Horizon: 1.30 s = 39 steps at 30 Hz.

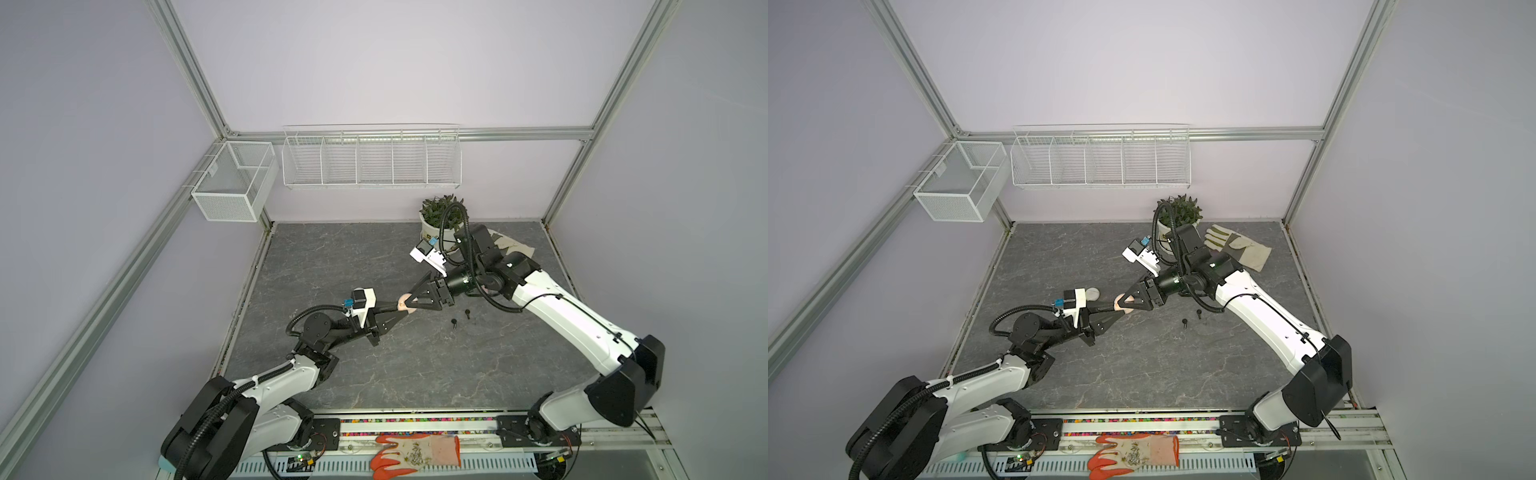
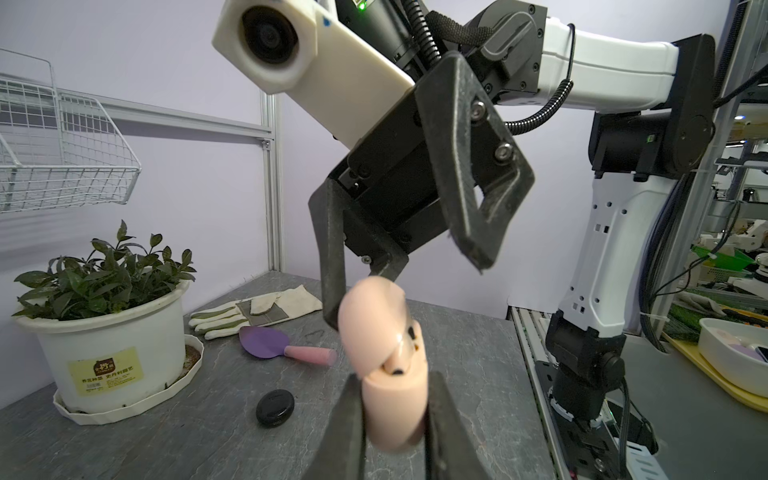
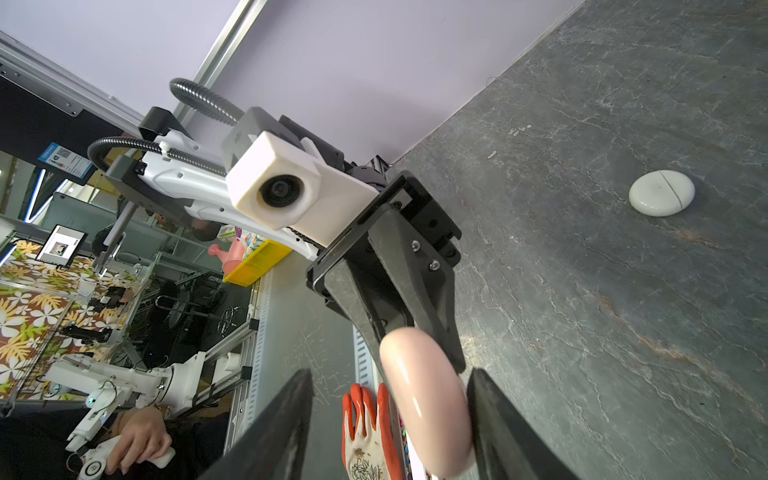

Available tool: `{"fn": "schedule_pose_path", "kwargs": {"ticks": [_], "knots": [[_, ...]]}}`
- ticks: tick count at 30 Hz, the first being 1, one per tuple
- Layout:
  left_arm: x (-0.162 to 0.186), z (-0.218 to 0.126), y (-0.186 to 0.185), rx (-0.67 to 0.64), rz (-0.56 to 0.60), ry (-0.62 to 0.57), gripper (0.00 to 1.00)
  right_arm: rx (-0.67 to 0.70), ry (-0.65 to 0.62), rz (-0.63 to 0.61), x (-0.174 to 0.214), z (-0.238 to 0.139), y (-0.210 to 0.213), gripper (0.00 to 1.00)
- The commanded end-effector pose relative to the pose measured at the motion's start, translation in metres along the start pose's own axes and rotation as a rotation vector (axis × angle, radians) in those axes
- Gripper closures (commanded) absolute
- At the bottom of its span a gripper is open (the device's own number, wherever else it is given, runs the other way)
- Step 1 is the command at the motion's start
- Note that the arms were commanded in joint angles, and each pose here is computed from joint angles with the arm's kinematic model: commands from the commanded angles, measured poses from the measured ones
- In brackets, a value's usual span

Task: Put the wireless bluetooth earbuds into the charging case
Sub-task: 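Press the case lid down with the right gripper to close it, then pull the right gripper back from the closed case held by the left gripper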

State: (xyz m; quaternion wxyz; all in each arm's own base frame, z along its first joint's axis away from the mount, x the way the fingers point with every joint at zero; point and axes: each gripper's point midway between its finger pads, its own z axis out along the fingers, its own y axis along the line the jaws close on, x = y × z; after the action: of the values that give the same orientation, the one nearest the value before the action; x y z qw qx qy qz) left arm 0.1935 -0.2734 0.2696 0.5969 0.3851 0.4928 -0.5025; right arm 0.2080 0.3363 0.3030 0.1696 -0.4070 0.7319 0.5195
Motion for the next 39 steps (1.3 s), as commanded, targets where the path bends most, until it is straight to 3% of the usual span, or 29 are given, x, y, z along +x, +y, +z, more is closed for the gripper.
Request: {"fn": "schedule_pose_path", "kwargs": {"ticks": [1, 15, 20, 27, 39], "knots": [[-0.005, 0.002, 0.009, -0.033, -0.012, -0.012, 1.0, -0.036, 0.005, -0.056, 0.002, -0.004, 0.018, 0.42], [-0.012, 0.003, 0.007, -0.022, -0.087, -0.037, 1.0, -0.015, 0.011, -0.117, 0.002, -0.004, 0.015, 0.6], [-0.017, 0.004, 0.007, -0.015, -0.107, -0.055, 1.0, 0.024, 0.011, -0.149, 0.003, -0.007, 0.012, 0.71], [-0.018, 0.007, 0.008, -0.005, -0.14, -0.059, 1.0, 0.002, -0.003, -0.174, 0.001, -0.008, 0.019, 0.69], [-0.024, 0.011, 0.013, 0.009, -0.202, -0.075, 1.0, 0.14, 0.018, -0.256, 0.008, -0.009, 0.007, 0.71]]}}
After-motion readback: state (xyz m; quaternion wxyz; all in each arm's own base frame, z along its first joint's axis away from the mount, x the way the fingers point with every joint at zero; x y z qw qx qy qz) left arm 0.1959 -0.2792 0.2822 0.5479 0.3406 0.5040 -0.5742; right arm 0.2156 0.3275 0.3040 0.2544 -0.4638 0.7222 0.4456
